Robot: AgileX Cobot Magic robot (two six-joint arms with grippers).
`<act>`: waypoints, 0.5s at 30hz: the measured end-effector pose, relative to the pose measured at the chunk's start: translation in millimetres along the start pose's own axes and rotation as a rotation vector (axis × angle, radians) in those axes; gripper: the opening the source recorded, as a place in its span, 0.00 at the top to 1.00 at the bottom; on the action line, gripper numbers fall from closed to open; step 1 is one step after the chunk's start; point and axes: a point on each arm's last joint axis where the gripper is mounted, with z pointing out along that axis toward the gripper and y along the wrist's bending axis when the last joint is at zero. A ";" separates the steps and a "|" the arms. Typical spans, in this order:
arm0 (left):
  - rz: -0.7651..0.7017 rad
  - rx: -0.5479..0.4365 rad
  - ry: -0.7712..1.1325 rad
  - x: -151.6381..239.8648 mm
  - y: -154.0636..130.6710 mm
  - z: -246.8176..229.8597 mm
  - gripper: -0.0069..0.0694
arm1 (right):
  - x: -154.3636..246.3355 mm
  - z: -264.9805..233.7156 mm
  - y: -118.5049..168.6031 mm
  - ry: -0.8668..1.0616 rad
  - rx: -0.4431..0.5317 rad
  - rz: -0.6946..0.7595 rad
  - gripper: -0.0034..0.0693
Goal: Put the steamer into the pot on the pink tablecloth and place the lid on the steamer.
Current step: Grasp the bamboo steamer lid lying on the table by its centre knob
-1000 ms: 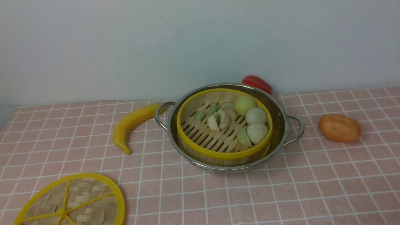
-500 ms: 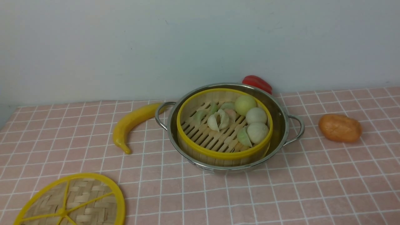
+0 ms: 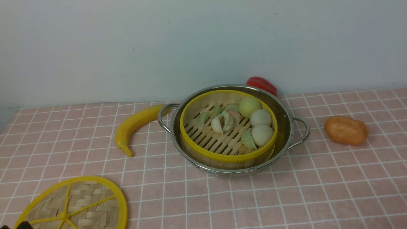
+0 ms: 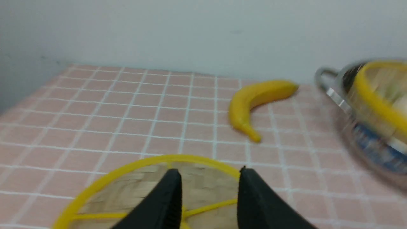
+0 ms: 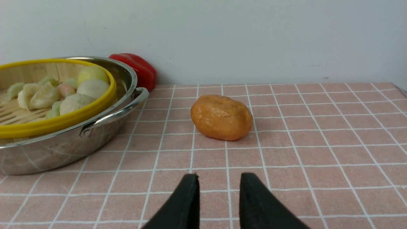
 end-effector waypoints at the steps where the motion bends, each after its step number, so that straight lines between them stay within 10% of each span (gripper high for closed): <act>1: -0.189 0.037 -0.020 -2.1 -3.2 -0.1 0.59 | 0.0 0.0 0.0 0.000 0.000 0.000 0.65; 7: -0.425 0.080 -0.093 -9.7 -5.3 -0.7 0.59 | 0.0 0.0 0.0 0.000 0.000 0.000 0.63; 15: -0.376 0.107 -0.193 -36.9 -10.9 -9.8 0.59 | 0.0 0.0 0.0 0.000 0.000 0.001 0.62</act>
